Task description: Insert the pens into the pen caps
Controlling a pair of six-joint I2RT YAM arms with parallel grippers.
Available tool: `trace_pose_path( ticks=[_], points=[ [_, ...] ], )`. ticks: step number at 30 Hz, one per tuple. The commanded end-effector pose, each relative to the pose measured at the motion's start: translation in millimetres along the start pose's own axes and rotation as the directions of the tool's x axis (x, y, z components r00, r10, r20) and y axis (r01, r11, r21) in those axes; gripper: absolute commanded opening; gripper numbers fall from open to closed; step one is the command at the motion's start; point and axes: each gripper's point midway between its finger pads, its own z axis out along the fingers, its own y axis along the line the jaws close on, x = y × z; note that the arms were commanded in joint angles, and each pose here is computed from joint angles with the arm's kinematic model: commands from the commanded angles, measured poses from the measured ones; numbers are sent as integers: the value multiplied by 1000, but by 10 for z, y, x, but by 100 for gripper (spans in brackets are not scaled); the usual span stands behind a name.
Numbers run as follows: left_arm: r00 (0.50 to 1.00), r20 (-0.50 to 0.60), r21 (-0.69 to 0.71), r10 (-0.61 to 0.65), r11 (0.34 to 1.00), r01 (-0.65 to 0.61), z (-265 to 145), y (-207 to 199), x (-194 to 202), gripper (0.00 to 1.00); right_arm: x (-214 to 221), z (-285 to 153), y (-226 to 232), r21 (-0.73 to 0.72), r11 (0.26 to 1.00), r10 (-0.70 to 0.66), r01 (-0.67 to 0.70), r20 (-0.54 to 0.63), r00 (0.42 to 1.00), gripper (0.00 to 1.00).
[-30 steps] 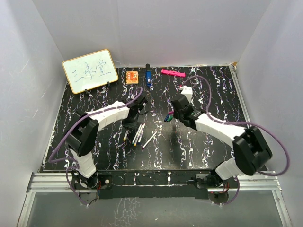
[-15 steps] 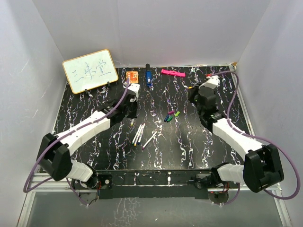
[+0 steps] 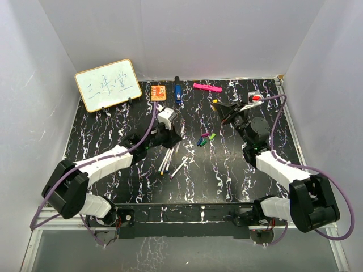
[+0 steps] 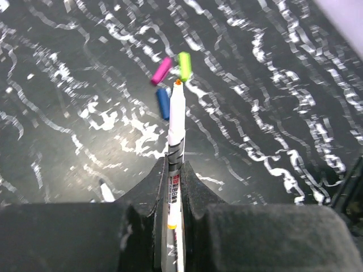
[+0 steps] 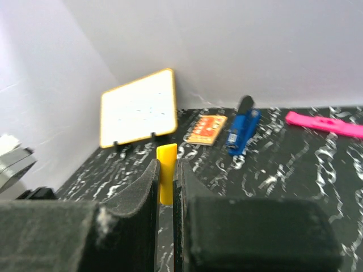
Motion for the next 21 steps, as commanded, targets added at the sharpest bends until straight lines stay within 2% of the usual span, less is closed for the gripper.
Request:
trace_pose_path(
  ticks=[1, 6, 11, 21],
  points=[
    [976, 216, 221, -17, 975, -31, -17, -440, -524, 0, -290, -36, 503, -243, 969, -14, 35, 88, 996, 0],
    [953, 296, 318, -56, 947, -43, -42, -648, -646, 0, -138, -49, 625, -322, 947, -1, 6, 17, 1000, 0],
    [962, 259, 377, -86, 926, -19, 54, -783, -630, 0, -73, -58, 703, -354, 935, -15, 12, -7, 1000, 0],
    [952, 261, 469, -159, 883, 19, 31, -1005, -759, 0, -8, -28, 783, -388, 921, 21, -25, -13, 1000, 0]
  ],
)
